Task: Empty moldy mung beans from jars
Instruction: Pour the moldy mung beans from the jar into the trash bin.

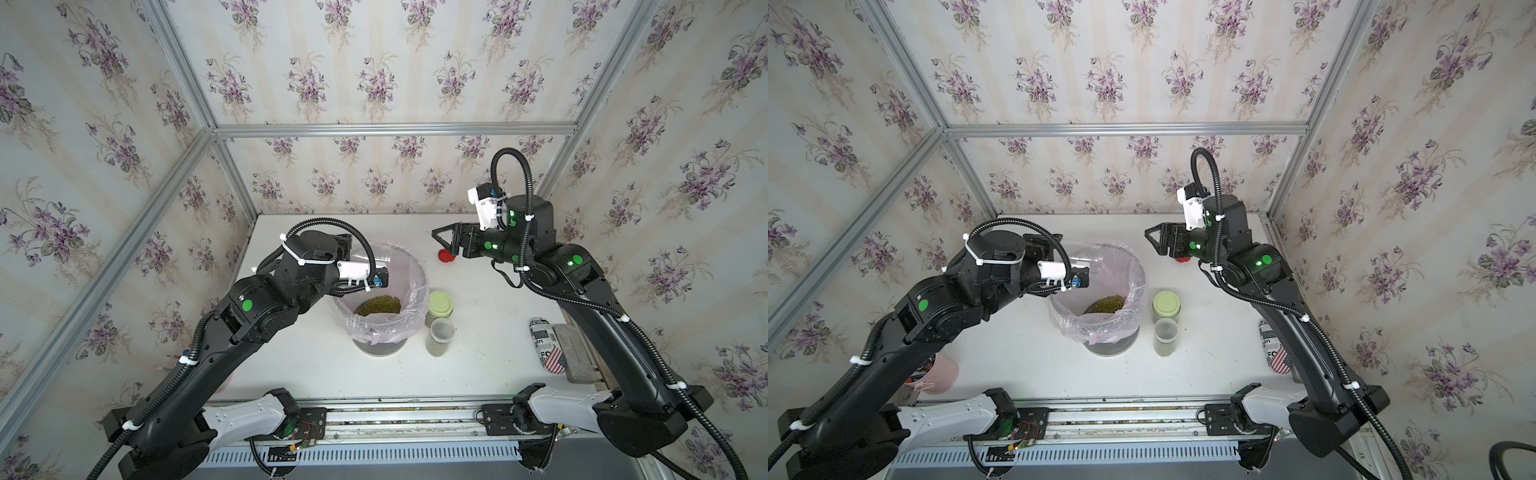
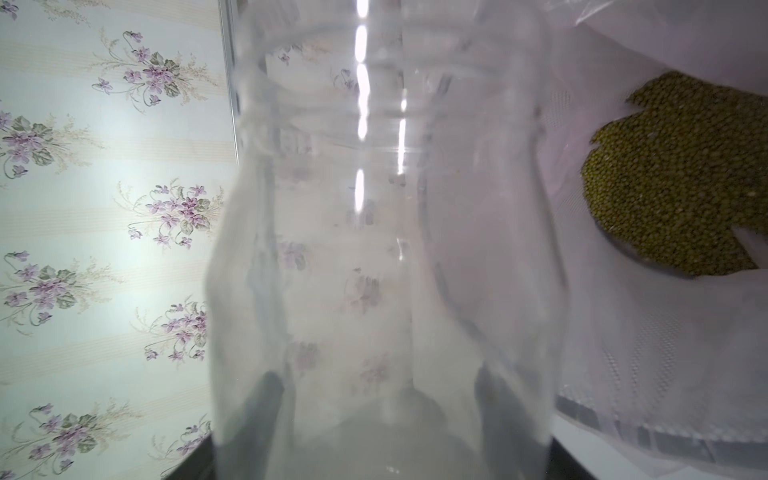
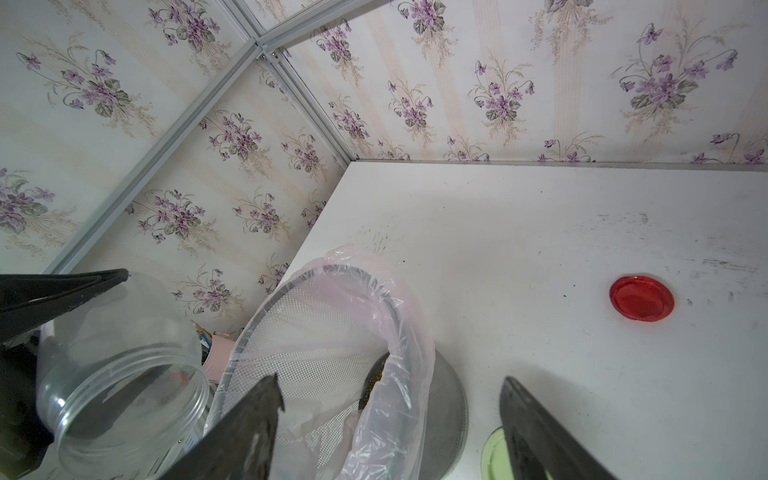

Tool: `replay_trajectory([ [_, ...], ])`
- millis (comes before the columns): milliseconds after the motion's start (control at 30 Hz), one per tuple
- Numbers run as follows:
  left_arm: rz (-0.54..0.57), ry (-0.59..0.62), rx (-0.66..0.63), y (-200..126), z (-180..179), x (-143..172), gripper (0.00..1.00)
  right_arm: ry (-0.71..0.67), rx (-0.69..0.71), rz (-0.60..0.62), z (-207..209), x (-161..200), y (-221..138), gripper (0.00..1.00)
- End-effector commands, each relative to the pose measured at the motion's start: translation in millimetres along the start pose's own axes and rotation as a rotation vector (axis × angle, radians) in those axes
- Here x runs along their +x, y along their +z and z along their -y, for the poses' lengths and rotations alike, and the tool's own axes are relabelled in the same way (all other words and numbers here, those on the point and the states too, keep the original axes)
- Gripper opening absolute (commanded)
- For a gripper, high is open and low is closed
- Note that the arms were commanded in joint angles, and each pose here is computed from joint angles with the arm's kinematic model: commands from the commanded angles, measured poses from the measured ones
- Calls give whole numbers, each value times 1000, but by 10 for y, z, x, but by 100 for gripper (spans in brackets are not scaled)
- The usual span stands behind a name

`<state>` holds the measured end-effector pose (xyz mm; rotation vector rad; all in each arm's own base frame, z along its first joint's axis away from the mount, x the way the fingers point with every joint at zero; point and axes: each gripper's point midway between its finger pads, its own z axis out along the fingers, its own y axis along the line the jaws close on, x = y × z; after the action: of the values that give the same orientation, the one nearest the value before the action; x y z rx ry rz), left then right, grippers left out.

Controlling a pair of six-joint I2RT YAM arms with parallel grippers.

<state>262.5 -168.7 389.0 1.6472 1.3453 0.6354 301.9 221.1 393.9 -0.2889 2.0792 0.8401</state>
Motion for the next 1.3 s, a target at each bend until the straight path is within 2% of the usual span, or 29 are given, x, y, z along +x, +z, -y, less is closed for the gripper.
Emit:
replay_trajectory([
  [0, 70, -89, 23, 17, 47, -119, 33, -6, 0, 20, -3, -48, 5, 80],
  [367, 60, -223, 31, 62, 18, -77, 31, -11, 7, 21, 8, -62, 8, 80],
  [600, 115, -363, 38, -6, -58, -121, 32, -20, 11, 21, 16, -70, 24, 80],
  [833, 207, -553, 91, -47, -124, -231, 32, -57, -210, 19, -368, -71, -38, 80],
  [1033, 315, -738, 170, -81, -165, -353, 32, -87, -337, 37, -594, -70, -167, 80],
  [1267, 464, -879, 266, -137, -216, -575, 32, -108, -501, 40, -848, -28, -303, 79],
])
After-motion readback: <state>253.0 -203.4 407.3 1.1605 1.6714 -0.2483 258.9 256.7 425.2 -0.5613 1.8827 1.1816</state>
